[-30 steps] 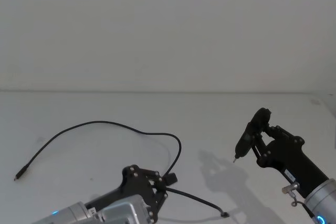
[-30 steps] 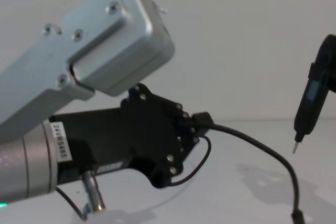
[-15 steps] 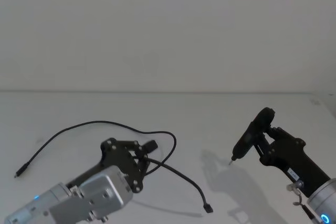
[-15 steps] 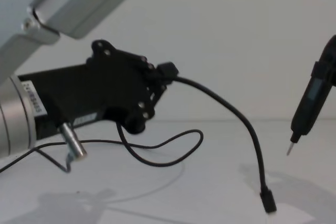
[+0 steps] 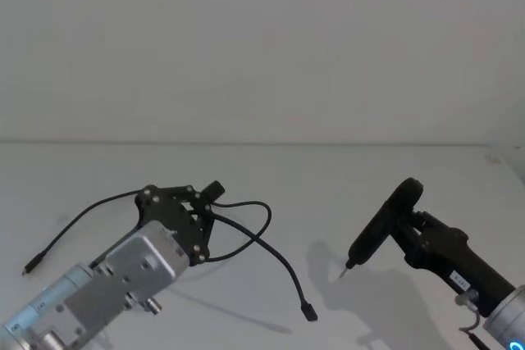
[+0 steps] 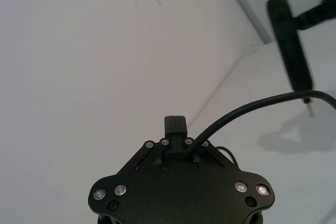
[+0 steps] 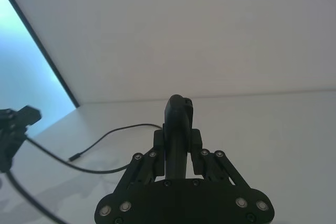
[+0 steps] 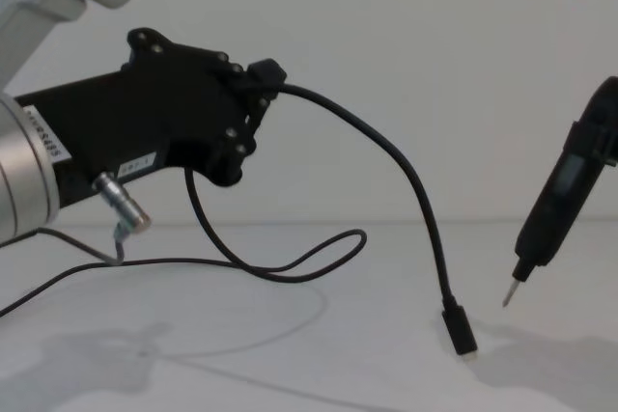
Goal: Pick up the data cable with the one hand.
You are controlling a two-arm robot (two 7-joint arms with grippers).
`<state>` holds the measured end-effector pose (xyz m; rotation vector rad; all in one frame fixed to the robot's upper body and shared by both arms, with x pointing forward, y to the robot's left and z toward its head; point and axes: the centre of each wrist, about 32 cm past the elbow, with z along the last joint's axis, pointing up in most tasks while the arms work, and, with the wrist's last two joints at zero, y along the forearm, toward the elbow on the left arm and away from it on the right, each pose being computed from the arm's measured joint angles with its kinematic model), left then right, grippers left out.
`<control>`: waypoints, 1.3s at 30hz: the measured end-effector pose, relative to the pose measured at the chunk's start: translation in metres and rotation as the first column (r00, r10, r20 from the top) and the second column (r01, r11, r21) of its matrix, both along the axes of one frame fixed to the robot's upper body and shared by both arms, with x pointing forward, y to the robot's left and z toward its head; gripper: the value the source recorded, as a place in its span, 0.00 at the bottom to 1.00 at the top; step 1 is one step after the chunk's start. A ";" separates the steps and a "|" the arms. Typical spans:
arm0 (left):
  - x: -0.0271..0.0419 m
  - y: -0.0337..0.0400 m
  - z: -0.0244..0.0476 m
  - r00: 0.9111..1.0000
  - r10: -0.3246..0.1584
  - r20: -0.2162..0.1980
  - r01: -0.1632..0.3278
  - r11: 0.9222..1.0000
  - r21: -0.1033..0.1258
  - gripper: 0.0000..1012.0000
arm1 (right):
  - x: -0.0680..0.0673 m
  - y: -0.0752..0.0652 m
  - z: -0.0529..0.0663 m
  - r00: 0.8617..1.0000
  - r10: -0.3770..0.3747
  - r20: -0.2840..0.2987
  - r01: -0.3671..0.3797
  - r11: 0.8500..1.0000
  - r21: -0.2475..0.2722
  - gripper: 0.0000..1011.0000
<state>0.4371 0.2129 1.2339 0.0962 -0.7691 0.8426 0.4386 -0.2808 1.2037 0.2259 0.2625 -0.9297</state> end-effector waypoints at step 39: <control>0.0127 -0.0015 0.0049 0.991 0.131 0.013 -0.129 0.989 -0.078 0.00 | -0.007 -0.006 -0.013 0.974 0.167 -0.153 -0.135 0.970 0.202 0.28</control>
